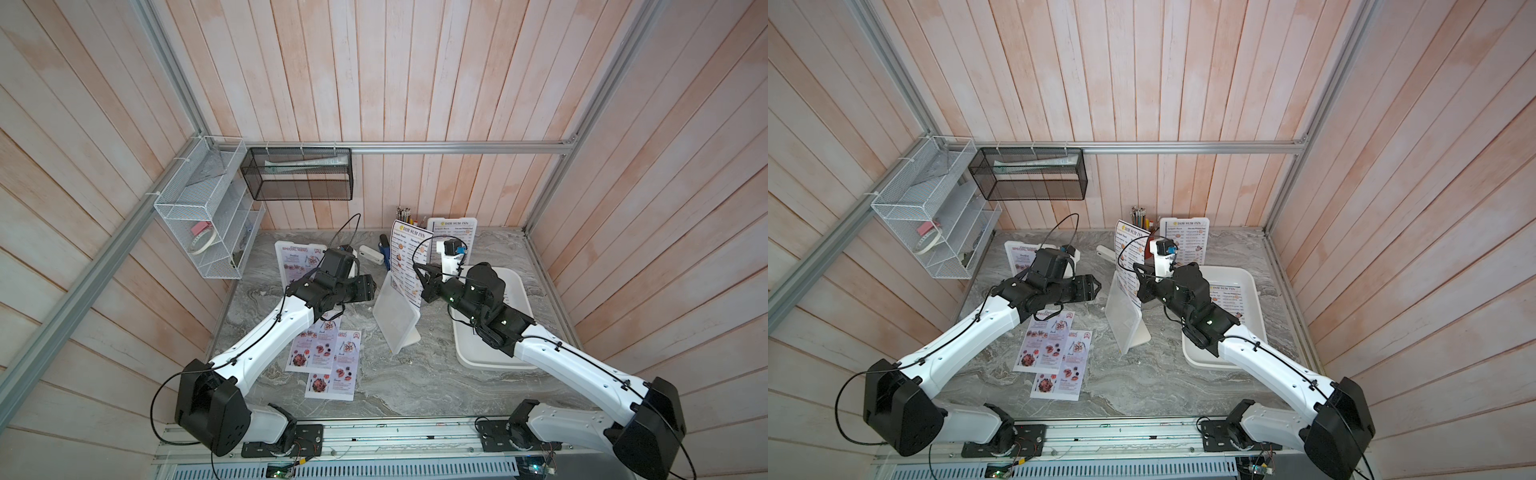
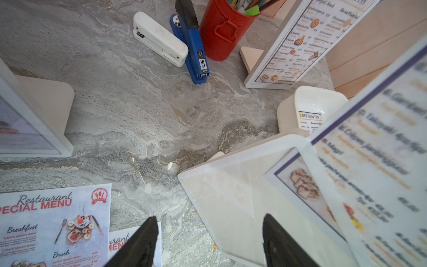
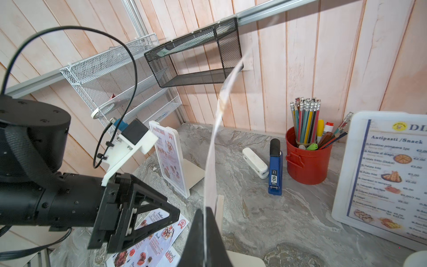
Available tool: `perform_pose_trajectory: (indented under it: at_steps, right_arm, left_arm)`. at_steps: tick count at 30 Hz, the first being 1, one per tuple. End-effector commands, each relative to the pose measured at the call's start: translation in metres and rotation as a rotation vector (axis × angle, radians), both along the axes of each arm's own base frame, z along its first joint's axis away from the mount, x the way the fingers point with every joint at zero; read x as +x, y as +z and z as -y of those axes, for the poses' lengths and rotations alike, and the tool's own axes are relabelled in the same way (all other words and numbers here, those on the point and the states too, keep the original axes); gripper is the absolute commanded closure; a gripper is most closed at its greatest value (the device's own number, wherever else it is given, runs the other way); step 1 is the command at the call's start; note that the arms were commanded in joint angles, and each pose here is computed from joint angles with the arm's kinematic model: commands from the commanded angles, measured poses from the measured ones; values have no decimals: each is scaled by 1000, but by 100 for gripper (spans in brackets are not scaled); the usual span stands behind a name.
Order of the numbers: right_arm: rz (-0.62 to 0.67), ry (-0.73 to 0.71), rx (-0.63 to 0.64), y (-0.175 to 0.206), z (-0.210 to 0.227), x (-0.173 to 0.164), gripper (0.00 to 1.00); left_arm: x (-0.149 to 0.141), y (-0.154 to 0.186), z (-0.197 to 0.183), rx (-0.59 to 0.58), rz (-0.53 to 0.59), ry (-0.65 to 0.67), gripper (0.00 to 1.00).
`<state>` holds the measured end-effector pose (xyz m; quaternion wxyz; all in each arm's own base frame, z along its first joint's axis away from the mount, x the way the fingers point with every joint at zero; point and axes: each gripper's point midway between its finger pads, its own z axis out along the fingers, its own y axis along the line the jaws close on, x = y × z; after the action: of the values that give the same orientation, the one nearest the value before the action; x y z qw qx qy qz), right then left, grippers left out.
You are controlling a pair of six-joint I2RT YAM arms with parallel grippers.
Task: Replace the menus in the menu holders
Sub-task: Insert the menu into the menu holder.
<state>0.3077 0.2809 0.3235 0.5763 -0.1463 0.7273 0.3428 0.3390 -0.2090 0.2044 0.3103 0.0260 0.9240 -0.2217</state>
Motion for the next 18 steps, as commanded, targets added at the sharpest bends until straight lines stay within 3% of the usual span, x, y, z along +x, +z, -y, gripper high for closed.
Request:
perform_pose_trajectory:
  at_steps: [1,18]
  right_arm:
    - [54,-44,31,8,5,3,94]
    - [100,-58,75,5,13,-10,92]
  left_arm:
    - [0,3,0,-23,16,1,26]
    - [9,12,3,-16,36,-3,26]
